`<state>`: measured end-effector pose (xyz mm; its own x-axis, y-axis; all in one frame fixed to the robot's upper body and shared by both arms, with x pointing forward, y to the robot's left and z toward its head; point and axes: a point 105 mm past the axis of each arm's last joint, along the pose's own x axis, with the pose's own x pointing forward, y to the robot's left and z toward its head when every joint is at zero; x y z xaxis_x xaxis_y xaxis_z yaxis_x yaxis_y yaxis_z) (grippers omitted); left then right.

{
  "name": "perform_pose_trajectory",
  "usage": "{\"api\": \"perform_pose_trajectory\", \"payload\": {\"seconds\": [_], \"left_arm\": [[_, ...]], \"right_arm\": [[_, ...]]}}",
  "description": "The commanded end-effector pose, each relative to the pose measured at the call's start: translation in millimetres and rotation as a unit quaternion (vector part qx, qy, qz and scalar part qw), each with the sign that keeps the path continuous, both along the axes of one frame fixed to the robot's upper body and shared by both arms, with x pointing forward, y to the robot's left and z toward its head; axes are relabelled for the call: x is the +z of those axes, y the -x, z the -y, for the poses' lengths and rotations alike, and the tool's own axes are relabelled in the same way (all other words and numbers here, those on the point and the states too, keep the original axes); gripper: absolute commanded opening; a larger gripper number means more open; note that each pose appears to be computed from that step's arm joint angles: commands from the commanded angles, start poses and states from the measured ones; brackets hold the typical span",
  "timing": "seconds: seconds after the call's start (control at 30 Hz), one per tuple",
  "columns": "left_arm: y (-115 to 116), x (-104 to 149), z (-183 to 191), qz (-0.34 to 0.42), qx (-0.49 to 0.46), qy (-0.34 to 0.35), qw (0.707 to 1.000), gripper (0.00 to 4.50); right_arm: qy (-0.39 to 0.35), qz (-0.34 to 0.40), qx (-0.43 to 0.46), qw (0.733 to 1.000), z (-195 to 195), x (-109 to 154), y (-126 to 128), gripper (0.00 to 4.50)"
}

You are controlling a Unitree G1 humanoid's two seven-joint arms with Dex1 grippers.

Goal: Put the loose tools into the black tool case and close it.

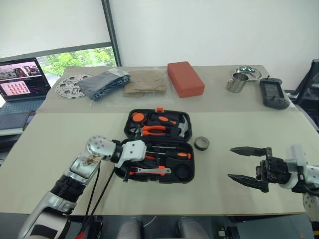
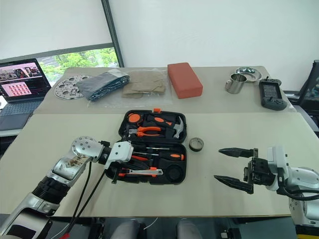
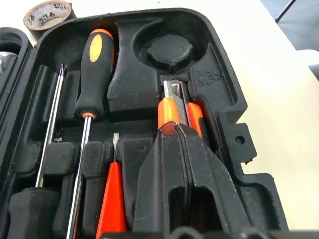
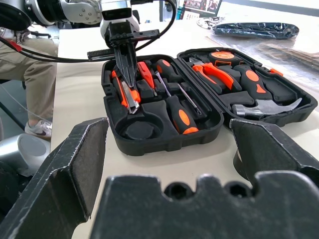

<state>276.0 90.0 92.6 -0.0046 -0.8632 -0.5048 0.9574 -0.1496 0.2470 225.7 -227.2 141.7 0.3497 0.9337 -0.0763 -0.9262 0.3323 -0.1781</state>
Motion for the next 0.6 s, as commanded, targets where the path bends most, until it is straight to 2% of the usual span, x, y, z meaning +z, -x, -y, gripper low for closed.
{"api": "perform_pose_trajectory", "payload": {"seconds": [0.03,0.33,0.6], "left_arm": [[6,-21,0,-0.008,-0.011,-0.032,0.999,0.04],[13,-49,-7,-0.019,-0.015,-0.065,0.998,0.04],[11,-55,-11,-0.038,0.020,-0.045,0.998,0.04]], "right_arm": [[0.001,0.033,-0.004,0.999,3,12,2,4.50],[0.002,0.035,-0.004,0.999,3,14,0,4.50],[0.001,0.036,0.002,0.999,0,14,-4,4.50]]}}
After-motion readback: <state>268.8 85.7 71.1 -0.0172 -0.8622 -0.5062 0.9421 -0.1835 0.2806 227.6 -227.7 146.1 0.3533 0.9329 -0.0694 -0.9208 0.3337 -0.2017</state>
